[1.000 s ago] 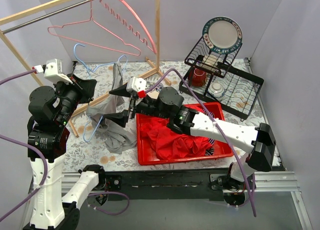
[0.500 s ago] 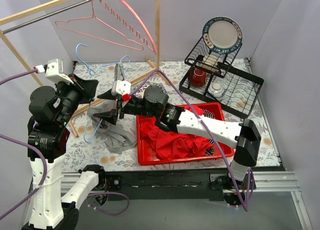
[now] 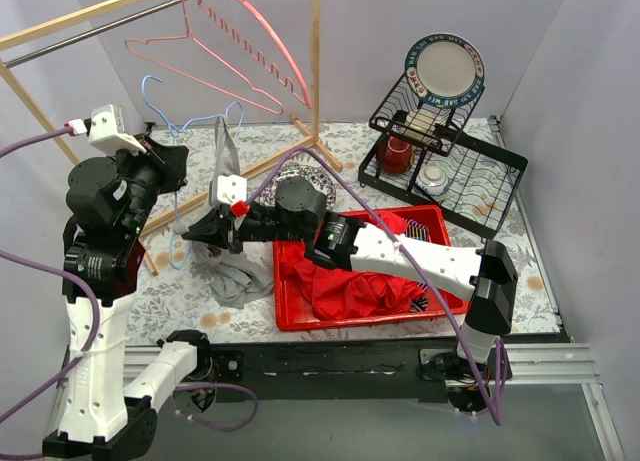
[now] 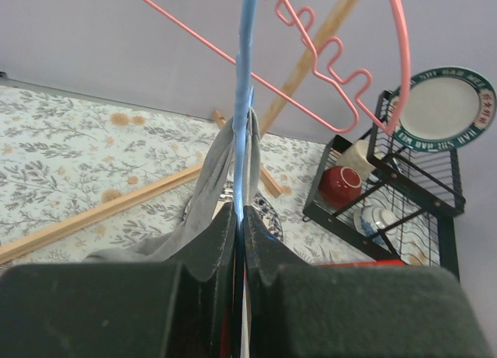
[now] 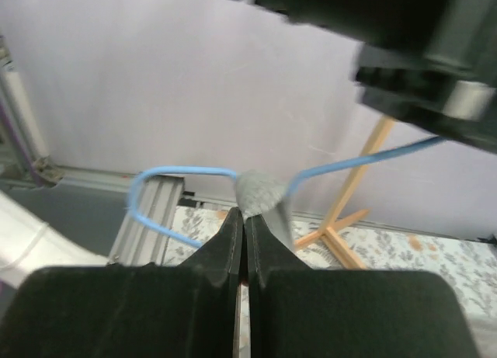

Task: Remove the tank top from the hanger

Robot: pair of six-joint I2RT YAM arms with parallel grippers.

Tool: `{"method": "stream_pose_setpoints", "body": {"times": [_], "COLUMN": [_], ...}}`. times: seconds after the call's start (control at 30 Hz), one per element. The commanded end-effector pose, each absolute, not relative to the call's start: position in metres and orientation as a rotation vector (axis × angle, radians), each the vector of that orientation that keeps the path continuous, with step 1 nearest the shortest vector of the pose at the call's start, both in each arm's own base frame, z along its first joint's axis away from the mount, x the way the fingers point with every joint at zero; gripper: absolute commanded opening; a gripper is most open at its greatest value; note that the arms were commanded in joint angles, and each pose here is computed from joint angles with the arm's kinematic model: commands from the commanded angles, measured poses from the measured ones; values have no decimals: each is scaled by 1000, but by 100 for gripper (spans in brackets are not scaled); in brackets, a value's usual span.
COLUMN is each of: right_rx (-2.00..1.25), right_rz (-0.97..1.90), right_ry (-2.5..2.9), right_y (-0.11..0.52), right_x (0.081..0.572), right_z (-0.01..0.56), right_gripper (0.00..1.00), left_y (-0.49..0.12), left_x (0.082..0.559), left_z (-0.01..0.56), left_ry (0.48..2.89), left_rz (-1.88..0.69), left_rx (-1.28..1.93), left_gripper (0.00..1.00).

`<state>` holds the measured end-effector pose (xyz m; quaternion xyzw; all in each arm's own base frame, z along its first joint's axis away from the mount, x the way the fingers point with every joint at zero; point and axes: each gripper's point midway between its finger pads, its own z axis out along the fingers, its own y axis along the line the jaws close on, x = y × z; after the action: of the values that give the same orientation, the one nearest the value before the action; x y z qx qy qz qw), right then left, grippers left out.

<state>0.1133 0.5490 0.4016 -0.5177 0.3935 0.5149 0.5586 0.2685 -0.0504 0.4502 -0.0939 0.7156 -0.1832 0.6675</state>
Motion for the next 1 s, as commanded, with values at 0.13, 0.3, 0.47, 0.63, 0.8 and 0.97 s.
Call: {"method": "stream_pose_setpoints", "body": {"times": [0.13,0.3,0.47,0.63,0.8,0.97], "right_rx": [-1303,-1271,-1263,-1151,-1127,-1244], "right_rz": [1371,1363,1353,1255,1161,1194], "right_ry": [783,817,855,873,927,961], "right_y": [538,543,555,555,563,574], "right_x": [33,36,41,64,81,59], "right_z": [430,423,421,452,458,429], "right_gripper": [1,1,1,1,1,1], "left_y": [-38,-35,-37,-39,-42,-42], "left_x": [292,295,296,295,291,293], "left_z": [465,455,451,445,445,448], "left_ry": [1537,1547,1549,1552,1549,1545], "left_rz": [-360,-345,-364,-377,-400,-404], "left_rx": [-283,-303,-303,-302,-301,-309], "left_gripper": [0,0,0,0,0,0]}}
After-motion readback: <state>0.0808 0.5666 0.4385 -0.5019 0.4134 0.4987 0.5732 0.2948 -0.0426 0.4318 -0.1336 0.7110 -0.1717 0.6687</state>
